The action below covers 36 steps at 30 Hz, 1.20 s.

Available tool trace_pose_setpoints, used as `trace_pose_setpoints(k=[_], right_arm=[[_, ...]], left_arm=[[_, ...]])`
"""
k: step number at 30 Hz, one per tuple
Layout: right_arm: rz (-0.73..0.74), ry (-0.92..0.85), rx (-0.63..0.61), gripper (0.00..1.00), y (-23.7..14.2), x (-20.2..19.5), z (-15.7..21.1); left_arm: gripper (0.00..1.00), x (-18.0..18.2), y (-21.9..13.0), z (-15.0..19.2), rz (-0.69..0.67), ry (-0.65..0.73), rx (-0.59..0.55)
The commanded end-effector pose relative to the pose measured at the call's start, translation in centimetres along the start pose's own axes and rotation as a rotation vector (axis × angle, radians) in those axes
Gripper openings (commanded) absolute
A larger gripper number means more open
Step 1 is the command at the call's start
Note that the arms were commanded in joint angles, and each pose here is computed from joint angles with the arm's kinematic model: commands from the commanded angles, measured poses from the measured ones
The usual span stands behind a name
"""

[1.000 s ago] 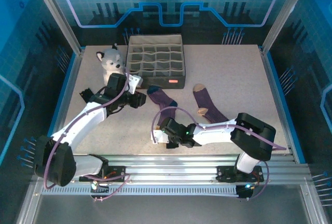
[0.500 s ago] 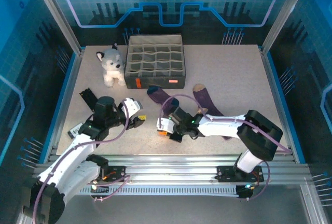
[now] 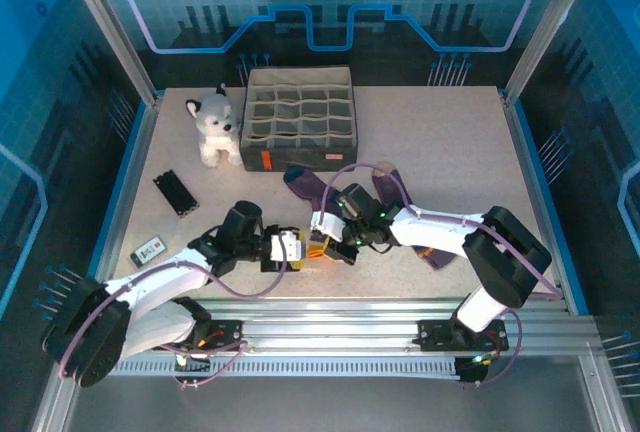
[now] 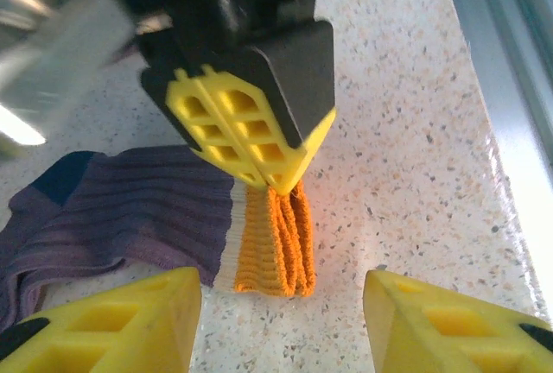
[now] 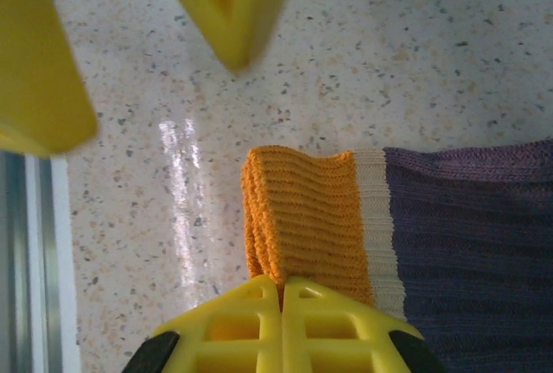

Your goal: Roll the socks

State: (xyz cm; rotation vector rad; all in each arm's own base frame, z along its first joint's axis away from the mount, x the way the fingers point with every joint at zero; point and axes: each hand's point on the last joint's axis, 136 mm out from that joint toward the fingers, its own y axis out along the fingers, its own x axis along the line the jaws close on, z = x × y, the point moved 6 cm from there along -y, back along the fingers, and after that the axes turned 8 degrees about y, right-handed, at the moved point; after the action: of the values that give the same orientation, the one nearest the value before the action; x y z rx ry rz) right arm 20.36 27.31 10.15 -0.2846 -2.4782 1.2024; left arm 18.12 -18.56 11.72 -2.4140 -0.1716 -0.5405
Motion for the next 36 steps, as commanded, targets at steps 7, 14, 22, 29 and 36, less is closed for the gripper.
trace_pose_setpoints(k=[7, 14, 22, 29, 36], right_arm=[[-0.095, 0.092, 0.005, 0.0, -0.4, -0.6, 0.5], [-0.116, 0.119, 0.017, 0.0, -0.2, -0.9, 1.0], [-0.13, 0.134, -0.022, 0.0, -0.9, -1.5, -0.1], [-0.163, 0.224, -0.097, 0.1, -2.3, -2.2, -0.7], [-0.142, 0.346, -0.307, 0.41, -6.2, -2.4, -0.3]], left_arm=[[0.55, 0.0, 3.7, 0.4, -0.109, 0.145, 0.066], [0.6, 0.2, 5.5, 0.5, -0.123, 0.187, 0.111], [0.31, 0.0, 6.5, 0.7, -0.137, 0.222, 0.145], [0.0, -0.6, 6.1, -0.3, 0.01, 0.166, 0.141], [0.0, -0.5, 4.9, -1.7, 0.173, 0.072, 0.117]])
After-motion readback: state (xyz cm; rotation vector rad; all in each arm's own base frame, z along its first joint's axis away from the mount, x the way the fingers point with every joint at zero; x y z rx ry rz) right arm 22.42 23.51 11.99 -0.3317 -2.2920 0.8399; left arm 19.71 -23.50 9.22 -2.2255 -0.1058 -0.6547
